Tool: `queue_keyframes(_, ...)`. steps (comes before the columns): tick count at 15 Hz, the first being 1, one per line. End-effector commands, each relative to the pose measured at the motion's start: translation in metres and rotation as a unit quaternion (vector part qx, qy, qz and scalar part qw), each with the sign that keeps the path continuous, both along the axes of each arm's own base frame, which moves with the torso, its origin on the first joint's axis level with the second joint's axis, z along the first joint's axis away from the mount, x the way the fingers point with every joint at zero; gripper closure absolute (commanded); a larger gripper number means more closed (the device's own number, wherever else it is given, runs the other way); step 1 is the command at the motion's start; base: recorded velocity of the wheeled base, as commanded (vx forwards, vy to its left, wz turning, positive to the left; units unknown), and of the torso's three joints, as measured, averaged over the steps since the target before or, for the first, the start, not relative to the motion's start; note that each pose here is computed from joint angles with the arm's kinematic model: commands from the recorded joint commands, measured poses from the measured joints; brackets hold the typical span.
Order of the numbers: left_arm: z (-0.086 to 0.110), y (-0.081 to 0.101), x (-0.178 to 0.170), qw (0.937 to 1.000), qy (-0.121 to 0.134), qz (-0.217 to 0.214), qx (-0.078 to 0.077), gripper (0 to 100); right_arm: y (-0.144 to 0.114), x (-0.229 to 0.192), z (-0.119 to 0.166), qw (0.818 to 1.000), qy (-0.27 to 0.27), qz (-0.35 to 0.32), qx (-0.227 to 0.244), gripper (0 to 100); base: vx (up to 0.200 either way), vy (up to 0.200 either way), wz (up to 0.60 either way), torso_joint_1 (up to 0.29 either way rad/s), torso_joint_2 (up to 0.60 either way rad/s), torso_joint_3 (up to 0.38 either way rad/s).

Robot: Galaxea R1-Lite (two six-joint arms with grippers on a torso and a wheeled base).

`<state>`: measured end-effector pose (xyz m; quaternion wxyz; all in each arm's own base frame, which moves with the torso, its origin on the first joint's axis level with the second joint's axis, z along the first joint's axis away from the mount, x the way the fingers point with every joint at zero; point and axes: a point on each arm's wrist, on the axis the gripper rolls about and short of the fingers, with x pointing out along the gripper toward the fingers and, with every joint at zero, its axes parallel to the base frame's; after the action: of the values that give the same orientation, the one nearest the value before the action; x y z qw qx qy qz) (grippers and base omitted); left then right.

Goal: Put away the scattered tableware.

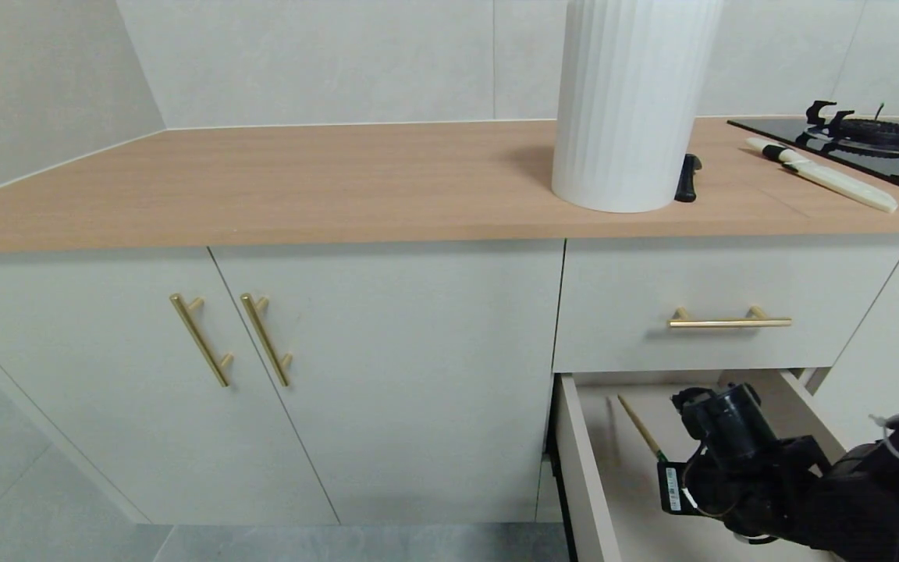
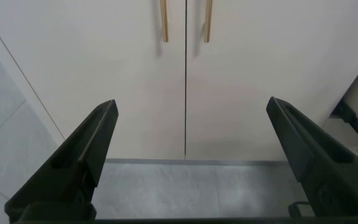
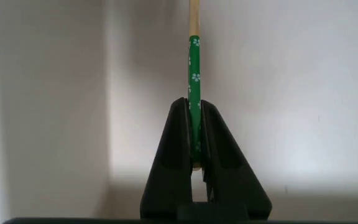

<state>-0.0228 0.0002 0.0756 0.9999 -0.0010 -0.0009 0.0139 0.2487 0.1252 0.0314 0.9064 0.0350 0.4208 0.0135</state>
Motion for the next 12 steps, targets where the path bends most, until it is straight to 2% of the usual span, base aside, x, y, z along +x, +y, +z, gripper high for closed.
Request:
queue_keyframes(1, 0.000, 0.000, 0.000, 1.0000, 0.000, 0.001, -0.001, 0, 0.002, 0.005, -0.038, 0.999, 0.036, -0.009, -0.027, 100, 0.000, 0.000, 0.00, 0.000, 0.00, 0.000)
queue_keyframes(4, 0.000, 0.000, 0.000, 1.0000, 0.000, 0.001, -0.001, 0, 0.002, 0.006, -0.048, 0.998, 0.050, -0.010, -0.031, 100, 0.000, 0.000, 0.00, 0.000, 0.00, 0.000)
queue_keyframes(11, 0.000, 0.000, 0.000, 1.0000, 0.000, 0.001, -0.001, 0, 0.002, 0.007, -0.050, 0.999, 0.027, -0.014, -0.020, 100, 0.000, 0.000, 0.00, 0.000, 0.00, 0.000)
queue_keyframes(12, 0.000, 0.000, 0.000, 1.0000, 0.000, 0.001, -0.001, 0, 0.002, 0.007, -0.049, 0.999, 0.026, -0.014, -0.019, 0, 0.000, 0.000, 0.00, 0.000, 0.00, 0.000)
